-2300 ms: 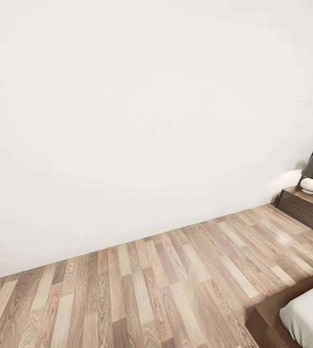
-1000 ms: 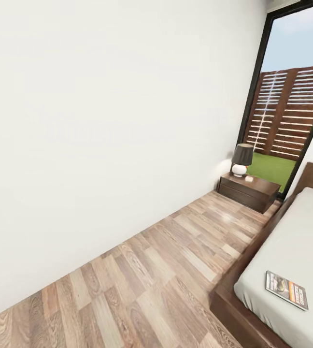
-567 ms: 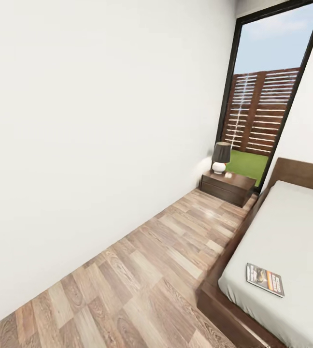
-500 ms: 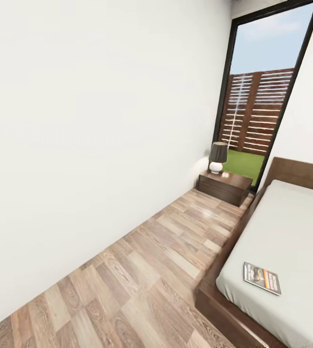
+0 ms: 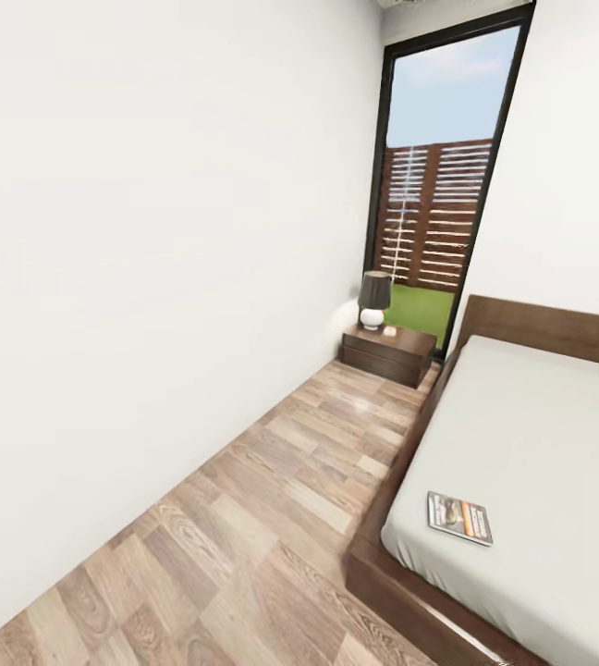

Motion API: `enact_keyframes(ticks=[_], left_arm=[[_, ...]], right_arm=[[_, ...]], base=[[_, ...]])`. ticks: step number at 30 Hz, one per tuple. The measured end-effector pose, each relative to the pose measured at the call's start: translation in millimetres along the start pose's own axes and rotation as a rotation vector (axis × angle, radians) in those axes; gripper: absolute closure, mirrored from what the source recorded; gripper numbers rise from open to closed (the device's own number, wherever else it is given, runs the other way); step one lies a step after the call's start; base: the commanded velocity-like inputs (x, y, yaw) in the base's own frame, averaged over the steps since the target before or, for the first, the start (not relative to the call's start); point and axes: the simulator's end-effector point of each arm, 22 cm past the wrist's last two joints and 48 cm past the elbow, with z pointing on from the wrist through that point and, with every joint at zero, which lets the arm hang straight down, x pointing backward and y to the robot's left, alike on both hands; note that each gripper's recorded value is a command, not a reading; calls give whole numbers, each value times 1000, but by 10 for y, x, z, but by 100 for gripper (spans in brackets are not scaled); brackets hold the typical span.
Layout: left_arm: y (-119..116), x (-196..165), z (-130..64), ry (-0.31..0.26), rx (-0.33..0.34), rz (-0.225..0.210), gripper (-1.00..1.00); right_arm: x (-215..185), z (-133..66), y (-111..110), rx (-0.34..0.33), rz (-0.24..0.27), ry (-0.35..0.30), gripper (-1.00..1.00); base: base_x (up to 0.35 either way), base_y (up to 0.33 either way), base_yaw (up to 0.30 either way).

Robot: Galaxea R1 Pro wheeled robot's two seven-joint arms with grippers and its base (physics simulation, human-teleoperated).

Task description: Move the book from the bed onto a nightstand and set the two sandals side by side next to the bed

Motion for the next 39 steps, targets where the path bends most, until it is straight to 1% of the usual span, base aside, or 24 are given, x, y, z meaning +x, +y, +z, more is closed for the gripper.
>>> enact_keyframes(ticks=[18, 39], left_arm=[[1, -28, 2, -7, 0, 0, -100], [-12, -21, 2, -5, 7, 16, -100]], right_arm=[[-25, 0, 5, -1, 1, -6, -100], [-19, 0, 6, -2, 1, -3, -100]], base=[[92, 33, -291], [15, 9, -290]])
